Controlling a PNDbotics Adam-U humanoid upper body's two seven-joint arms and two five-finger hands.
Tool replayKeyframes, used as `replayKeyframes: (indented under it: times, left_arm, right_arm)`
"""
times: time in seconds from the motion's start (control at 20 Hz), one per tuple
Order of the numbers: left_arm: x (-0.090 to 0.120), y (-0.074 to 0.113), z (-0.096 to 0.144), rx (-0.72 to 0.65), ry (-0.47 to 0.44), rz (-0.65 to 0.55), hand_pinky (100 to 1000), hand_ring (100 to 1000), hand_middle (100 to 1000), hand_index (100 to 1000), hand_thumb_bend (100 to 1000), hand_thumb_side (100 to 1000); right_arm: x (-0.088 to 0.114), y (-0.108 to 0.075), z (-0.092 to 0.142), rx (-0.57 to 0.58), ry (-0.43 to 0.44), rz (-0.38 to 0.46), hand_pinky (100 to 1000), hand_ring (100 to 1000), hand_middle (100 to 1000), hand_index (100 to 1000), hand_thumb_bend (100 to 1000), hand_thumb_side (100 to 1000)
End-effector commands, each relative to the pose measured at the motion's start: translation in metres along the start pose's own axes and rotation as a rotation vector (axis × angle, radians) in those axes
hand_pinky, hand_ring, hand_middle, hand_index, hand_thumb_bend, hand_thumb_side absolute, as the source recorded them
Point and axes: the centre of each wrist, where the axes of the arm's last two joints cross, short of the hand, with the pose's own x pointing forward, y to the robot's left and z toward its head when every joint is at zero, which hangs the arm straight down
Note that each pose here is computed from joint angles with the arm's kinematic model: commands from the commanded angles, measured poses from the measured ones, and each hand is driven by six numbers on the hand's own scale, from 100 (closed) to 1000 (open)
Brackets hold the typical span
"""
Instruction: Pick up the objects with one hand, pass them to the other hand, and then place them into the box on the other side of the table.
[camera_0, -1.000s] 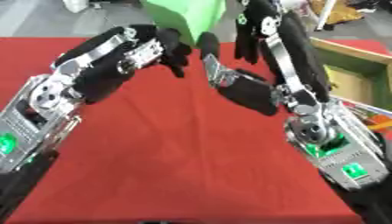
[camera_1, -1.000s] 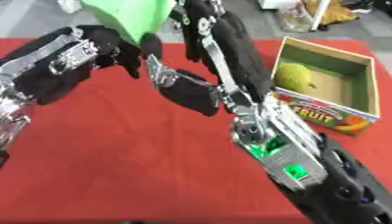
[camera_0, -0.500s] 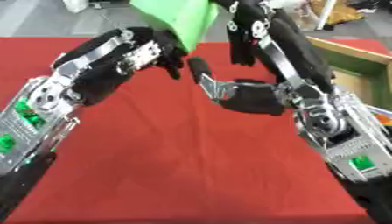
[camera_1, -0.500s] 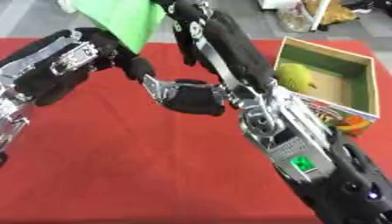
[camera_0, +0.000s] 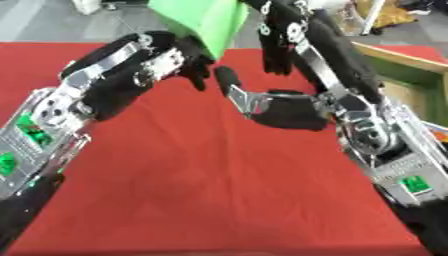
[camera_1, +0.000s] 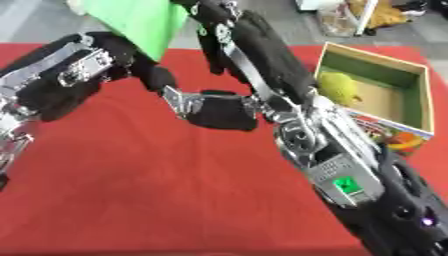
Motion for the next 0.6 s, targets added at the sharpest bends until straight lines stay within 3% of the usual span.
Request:
replayKeyframes:
  times: [0.05,0.45,0.6]
  left_arm:
    - [0.0159,0.0001,-0.0030,-0.019,-0.062,-0.032,821,577,554,695,160,714]
    - [0.0170,-0.0038,-0.0065,-0.029,-0.082,-0.028,819,574,550,690,177,691]
    - [0.0174,-0.0055,-0.0079,-0.041,-0.090,-0.029,819,574,549,689,146,705]
  right_arm:
    - [0.0063,0.0054,-0.0010,0.032,-0.023,0.013,194,341,184,852,254,426]
    - [0.0070,0.0054,-0.0018,-0.025,0.013,0.054,173,325,163,756,251,367]
    - [0.0074,0.0058,-0.0019,-0.051,0.029,0.064,166,318,155,731,247,356]
